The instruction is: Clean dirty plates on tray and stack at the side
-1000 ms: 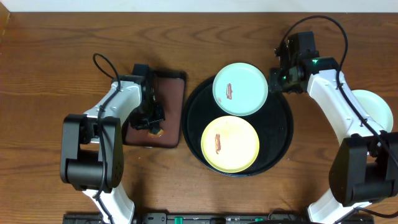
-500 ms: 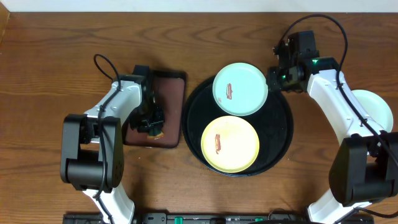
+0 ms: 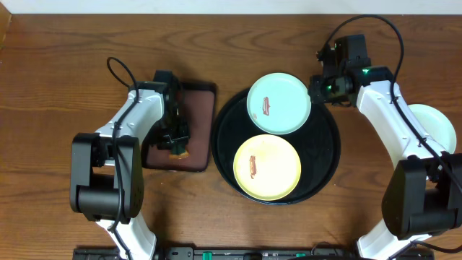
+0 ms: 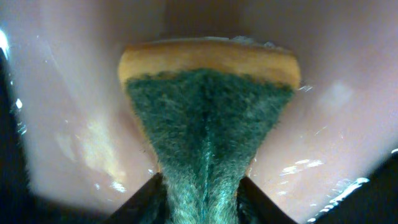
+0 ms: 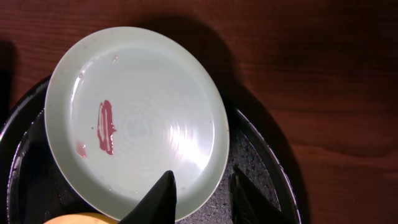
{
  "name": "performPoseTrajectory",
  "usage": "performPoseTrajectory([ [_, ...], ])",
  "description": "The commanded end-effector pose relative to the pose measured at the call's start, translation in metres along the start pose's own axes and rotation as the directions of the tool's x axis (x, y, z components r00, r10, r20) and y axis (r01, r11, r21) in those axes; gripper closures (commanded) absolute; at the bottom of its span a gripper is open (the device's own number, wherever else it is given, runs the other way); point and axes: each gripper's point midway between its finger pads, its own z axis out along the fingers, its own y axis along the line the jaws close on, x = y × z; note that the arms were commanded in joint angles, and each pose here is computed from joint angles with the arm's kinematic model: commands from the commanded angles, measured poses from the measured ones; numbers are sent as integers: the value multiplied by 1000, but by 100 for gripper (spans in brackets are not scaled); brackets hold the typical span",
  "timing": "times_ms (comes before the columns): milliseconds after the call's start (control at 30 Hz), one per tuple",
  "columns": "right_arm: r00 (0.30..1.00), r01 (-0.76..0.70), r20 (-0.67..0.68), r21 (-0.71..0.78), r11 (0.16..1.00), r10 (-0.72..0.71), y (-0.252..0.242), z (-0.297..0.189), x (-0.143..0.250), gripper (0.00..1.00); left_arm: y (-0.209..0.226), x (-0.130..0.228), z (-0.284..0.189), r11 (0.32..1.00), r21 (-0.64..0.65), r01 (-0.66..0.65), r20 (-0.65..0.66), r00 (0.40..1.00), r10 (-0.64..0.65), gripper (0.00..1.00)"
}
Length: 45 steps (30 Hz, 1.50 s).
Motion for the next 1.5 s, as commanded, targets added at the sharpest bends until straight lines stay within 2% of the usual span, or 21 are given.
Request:
performPoseTrajectory([
  [0,1000,20,1,-7,1000,-20,3,1,0,73,8,-7,-7,998,-56,1,32,999,1,57],
  [267,1000,16,0,-7,1000,-16,3,1,0,73,7,-10,-6,999,-52,8,46,999,-6,59],
  [400,1000,16,0,-7,1000,-16,3,1,0,73,7,-12,2,999,-44,7,67,998,-4,73],
  [467,1000,16,-1,-7,1000,-16,3,1,0,73,8,-10,6,999,-47,7,60,998,-4,72],
  [533,1000,16,-3,-7,1000,-16,2,1,0,73,8,-9,6,999,-47,4,59,998,-1,64],
  [567,1000,16,-3,-7,1000,-16,2,1,0,73,8,-10,6,999,-47,-2,60,998,5,66],
  [667,1000,16,-3,-7,1000,-16,2,1,0,73,8,-11,6,999,-46,-4,65,998,7,92],
  [867,999,11,-33,-8,1000,-11,1,10,7,72,6,-16,7,999,-39,-6,87,996,10,92],
  [1067,993,1,-118,0,1000,-1,-5,44,25,75,3,-19,16,999,-30,-14,114,993,17,92],
  [1233,991,1,-136,1,1000,-1,-9,64,29,76,4,-16,14,999,-35,-14,98,995,17,93],
  [1467,983,-7,-186,11,1000,9,-15,90,43,81,-6,-25,-25,1000,-17,-17,92,996,19,93],
])
